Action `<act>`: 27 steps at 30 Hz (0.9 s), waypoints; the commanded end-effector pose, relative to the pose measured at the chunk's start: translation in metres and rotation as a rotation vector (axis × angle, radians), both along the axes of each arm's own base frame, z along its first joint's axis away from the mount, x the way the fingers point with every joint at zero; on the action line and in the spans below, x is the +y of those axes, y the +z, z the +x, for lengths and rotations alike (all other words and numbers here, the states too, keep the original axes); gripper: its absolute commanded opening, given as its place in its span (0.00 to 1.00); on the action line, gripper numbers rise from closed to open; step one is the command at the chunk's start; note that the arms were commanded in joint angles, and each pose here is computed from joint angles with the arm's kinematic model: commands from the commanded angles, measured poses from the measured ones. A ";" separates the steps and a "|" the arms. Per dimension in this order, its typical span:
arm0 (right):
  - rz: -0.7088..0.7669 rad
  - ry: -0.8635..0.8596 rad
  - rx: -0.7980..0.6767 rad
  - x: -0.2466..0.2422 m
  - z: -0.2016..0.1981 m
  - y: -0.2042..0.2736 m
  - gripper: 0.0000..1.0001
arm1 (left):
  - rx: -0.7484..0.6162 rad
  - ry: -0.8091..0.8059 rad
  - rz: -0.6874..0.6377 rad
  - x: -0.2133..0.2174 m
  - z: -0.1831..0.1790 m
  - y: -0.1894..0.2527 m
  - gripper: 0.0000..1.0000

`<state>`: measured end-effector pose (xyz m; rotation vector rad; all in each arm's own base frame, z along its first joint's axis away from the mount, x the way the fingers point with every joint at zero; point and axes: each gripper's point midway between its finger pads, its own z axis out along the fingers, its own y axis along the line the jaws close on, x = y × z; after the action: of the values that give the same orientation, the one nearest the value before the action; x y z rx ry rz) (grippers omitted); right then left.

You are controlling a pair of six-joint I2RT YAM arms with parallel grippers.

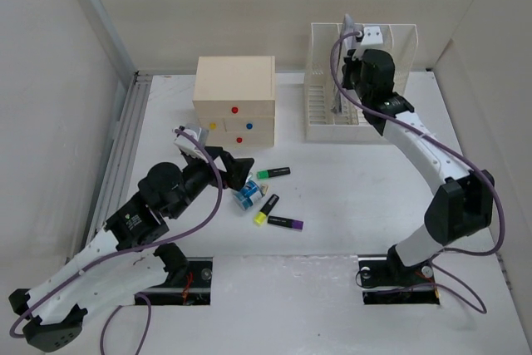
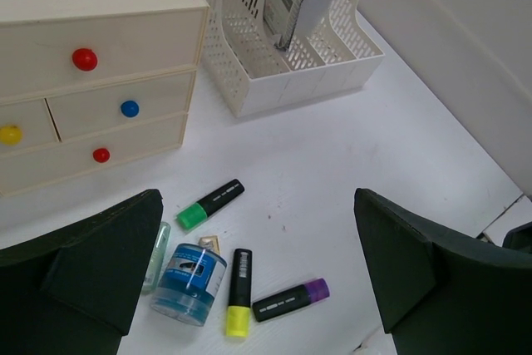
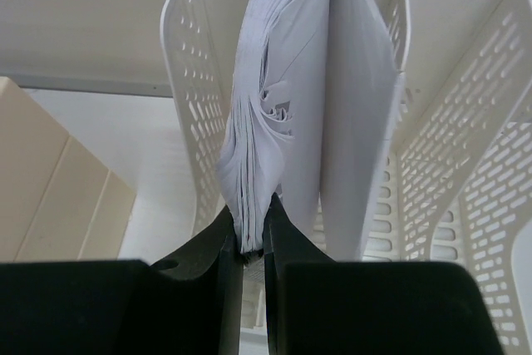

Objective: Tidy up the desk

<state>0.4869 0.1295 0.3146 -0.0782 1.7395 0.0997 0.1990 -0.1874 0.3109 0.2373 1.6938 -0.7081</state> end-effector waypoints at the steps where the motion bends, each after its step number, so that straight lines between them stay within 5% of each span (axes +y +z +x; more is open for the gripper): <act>1: 0.145 0.057 -0.248 0.025 0.005 0.086 0.00 | -0.008 0.015 -0.027 0.003 0.001 0.003 1.00; 17: 0.034 -0.066 -0.102 -0.014 0.026 0.003 0.00 | -0.020 0.014 -0.027 0.004 0.000 0.004 1.00; 18: 0.026 -0.056 -0.102 -0.013 0.023 0.003 0.08 | -0.026 0.014 -0.034 0.003 0.001 0.006 1.00; 19: 0.027 -0.045 -0.102 -0.012 0.023 0.003 0.38 | -0.026 0.014 -0.034 0.003 0.001 0.006 1.00; 22: -0.014 0.002 -0.123 -0.009 0.014 0.012 0.76 | -0.026 0.014 -0.034 0.003 0.001 0.006 1.00; 23: -0.027 0.003 -0.129 -0.011 0.010 0.014 1.00 | -0.026 0.014 -0.034 0.003 0.001 0.006 1.00; 27: -0.137 0.076 -0.236 -0.016 -0.026 0.067 1.00 | -0.053 0.022 -0.036 0.006 0.001 0.022 1.00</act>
<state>0.4880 0.1133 0.2982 -0.1536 1.7228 0.0285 0.1979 -0.1856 0.3039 0.2376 1.7053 -0.7019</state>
